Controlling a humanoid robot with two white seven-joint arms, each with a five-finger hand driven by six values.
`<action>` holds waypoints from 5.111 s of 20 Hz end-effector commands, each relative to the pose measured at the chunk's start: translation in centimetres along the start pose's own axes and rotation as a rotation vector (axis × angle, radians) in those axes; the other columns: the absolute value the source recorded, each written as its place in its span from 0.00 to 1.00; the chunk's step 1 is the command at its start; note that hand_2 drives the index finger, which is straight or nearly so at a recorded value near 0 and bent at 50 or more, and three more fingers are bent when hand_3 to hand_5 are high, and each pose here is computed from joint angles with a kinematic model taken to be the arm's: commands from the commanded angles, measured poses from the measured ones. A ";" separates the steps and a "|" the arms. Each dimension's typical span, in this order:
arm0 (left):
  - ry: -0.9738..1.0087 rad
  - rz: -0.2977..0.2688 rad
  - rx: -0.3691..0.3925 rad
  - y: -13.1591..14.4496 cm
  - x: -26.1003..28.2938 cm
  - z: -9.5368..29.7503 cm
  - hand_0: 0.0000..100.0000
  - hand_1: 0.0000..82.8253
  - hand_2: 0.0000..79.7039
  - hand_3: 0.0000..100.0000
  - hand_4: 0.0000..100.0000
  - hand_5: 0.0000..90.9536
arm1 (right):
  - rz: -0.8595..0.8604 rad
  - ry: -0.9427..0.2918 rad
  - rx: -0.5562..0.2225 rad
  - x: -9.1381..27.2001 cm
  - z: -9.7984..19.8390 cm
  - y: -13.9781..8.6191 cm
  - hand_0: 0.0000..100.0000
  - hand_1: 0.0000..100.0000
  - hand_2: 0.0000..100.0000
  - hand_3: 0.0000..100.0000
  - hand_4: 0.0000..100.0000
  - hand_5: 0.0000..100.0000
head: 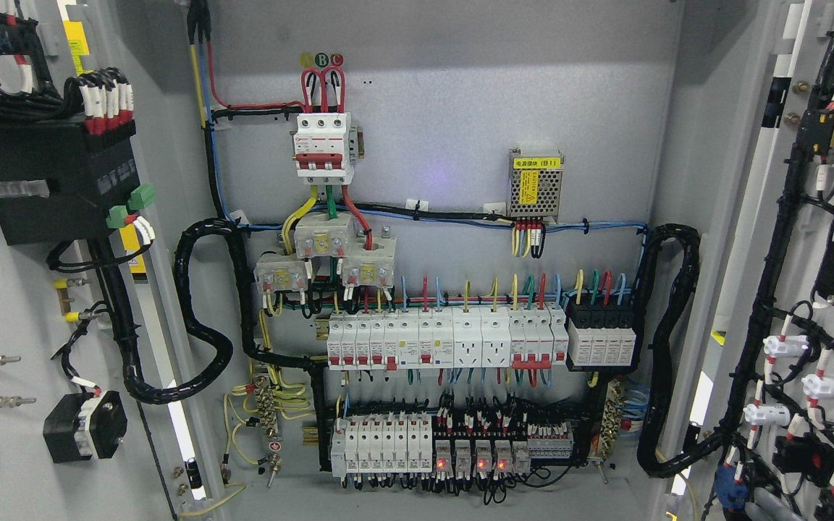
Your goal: Open door with both hands
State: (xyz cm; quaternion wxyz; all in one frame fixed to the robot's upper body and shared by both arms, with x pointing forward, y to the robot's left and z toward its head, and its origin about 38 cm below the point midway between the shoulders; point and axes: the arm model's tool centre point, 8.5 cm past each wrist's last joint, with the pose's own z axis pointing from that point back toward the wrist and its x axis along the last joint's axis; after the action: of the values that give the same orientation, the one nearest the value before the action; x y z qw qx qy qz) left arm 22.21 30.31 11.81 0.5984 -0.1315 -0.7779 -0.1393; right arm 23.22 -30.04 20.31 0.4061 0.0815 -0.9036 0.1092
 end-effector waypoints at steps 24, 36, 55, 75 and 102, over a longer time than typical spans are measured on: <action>-0.111 -0.076 0.177 7.3 3.7 3.0 0.00 0.00 0.00 0.05 0.00 0.00 | 0.016 0.018 -0.128 1.3 2.2 -3.9 0.21 0.12 0.00 0.00 0.00 0.00; -0.090 -0.054 0.200 9.2 2.9 4.4 0.00 0.00 0.00 0.05 0.00 0.00 | 0.008 0.022 -0.175 2.0 3.2 -5.1 0.21 0.12 0.00 0.00 0.00 0.00; -0.116 0.003 0.262 14.4 2.9 5.0 0.00 0.00 0.00 0.05 0.00 0.00 | 0.042 0.049 -0.200 2.3 4.4 -6.1 0.21 0.12 0.00 0.00 0.00 0.00; -0.088 0.002 0.301 18.2 3.0 6.0 0.00 0.00 0.00 0.05 0.00 0.00 | 0.072 0.047 -0.211 2.6 4.5 -7.0 0.21 0.12 0.00 0.00 0.00 0.00; -0.099 -0.006 0.285 18.7 3.2 5.2 0.00 0.00 0.00 0.05 0.00 0.00 | -0.009 0.043 -0.158 1.6 4.0 -4.6 0.21 0.11 0.00 0.00 0.00 0.00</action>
State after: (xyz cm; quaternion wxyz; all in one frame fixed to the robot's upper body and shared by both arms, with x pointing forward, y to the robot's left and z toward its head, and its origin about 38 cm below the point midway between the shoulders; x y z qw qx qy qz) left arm 23.34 49.32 14.42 0.5724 -0.0527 -0.8181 -0.0180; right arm 20.04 -36.87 19.76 0.4327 0.0263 -0.9006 0.0304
